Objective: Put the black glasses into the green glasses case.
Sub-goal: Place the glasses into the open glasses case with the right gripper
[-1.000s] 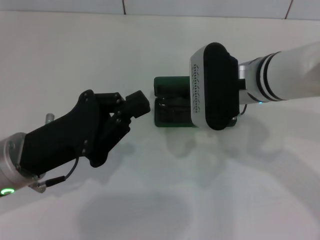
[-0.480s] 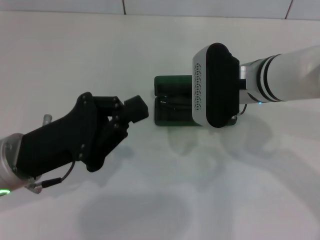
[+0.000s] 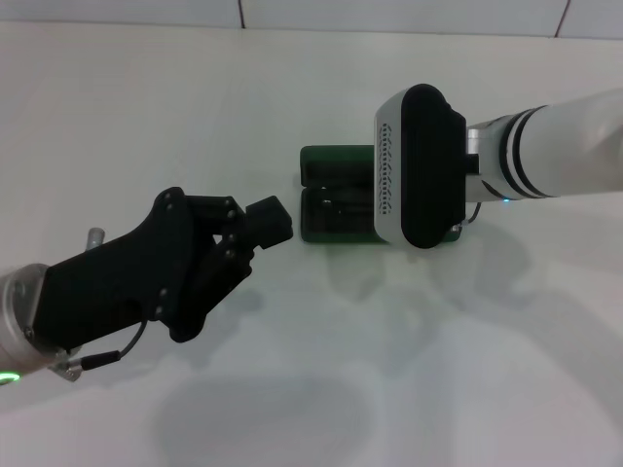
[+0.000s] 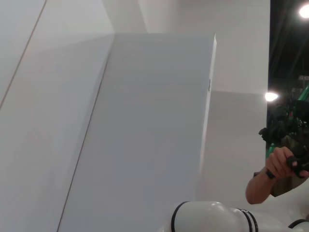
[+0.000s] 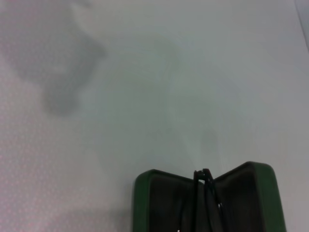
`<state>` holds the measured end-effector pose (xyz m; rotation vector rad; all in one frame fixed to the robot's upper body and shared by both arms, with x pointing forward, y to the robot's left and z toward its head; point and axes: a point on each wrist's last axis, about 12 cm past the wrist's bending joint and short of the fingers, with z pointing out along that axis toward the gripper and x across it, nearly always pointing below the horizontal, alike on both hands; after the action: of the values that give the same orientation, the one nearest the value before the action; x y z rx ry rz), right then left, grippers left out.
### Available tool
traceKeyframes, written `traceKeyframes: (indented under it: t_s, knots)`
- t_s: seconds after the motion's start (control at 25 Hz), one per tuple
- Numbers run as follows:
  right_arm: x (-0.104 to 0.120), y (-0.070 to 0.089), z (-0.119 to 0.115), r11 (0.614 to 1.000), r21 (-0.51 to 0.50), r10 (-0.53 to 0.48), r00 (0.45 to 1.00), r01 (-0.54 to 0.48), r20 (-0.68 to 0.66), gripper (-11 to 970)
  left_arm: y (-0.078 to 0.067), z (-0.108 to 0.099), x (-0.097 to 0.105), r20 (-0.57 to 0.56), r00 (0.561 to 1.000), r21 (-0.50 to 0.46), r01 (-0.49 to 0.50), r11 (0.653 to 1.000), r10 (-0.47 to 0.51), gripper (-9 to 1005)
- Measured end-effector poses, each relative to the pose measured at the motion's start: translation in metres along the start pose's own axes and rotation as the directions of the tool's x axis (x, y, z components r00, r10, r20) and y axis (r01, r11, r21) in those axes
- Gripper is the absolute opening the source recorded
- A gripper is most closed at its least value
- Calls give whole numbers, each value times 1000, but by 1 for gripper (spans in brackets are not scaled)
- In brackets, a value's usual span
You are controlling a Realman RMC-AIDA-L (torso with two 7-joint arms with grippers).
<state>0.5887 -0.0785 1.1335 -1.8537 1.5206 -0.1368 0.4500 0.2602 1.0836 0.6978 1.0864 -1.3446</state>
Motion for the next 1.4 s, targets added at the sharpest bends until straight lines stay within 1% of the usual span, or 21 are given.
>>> traceKeyframes:
  t_s: [0.28, 0.72, 1.4]
  knots:
    - [-2, 1, -2, 1000, -5, -1, 1000, 1, 5, 78, -1, -2, 0, 5, 1000, -9, 0, 1000, 0, 41]
    - [-3, 4, -5, 999, -21, 27, 1000, -27, -1, 81, -1, -2, 1, 7, 1000, -13, 2, 1000, -2, 41]
    - [-3, 3, -8, 999, -17, 33, 999, -33, 1, 86, -2, -3, 1, 2, 1000, -13, 4, 1000, -4, 42]
